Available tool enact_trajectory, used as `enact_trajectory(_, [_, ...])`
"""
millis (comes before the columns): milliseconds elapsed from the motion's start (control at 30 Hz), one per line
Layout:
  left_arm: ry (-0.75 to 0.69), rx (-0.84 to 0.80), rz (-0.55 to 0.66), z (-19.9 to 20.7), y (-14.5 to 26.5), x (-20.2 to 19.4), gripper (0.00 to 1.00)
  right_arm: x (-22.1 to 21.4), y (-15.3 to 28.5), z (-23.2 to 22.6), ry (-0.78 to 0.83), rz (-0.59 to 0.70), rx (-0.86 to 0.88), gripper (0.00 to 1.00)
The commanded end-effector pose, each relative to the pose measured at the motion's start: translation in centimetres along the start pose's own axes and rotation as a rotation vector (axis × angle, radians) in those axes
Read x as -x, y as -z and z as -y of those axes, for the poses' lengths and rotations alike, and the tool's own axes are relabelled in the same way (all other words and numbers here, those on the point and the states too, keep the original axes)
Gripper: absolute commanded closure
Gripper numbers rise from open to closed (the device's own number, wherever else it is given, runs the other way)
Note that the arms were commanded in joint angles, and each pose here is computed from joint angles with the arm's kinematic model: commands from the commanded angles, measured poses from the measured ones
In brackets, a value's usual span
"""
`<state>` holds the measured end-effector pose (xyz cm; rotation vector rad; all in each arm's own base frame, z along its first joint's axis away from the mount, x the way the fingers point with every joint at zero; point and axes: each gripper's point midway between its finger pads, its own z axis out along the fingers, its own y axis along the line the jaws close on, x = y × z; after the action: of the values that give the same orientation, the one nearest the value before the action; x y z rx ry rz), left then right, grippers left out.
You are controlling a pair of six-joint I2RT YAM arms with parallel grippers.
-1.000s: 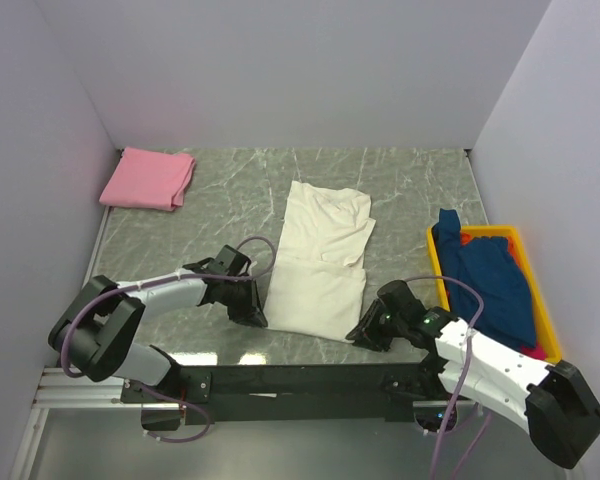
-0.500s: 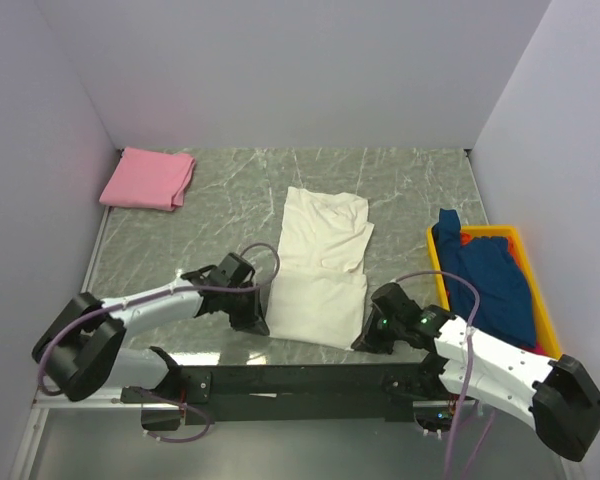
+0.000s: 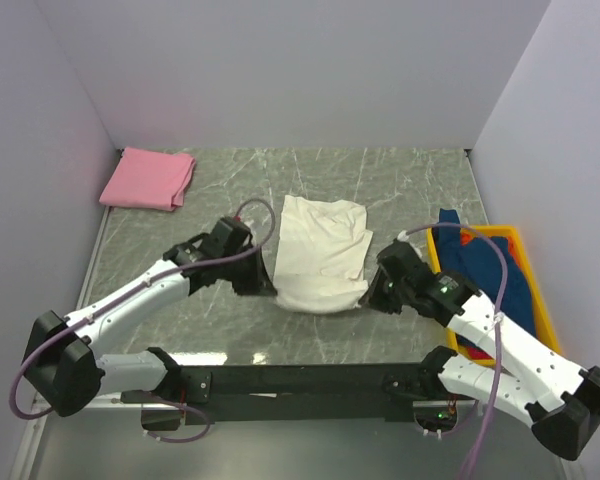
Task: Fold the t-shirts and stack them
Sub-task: Fold the tshirt
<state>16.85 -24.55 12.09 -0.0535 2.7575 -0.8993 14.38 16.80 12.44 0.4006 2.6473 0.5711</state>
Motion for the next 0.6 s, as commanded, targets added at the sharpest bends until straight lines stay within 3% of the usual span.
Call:
enact_trajectory(0, [-0.055,-0.017,0.104,1.9,2.0,4.5,0.99,4.0,1.1,1.0,0.037,0.102,-0.065,1.00])
enact_trajectory(333, [-0.036,-0.088,0.203,5.0,1.3,13.7,0.99,14.4,2.5,-2.5,0.009,0.257,0.018,1.00])
enact_trajectory(567, [0.020,-0.122,0.282,6.6,-0.2,20.9,0.99,19.5,-0.8,-3.1,-0.050,0.251,0.034,1.00])
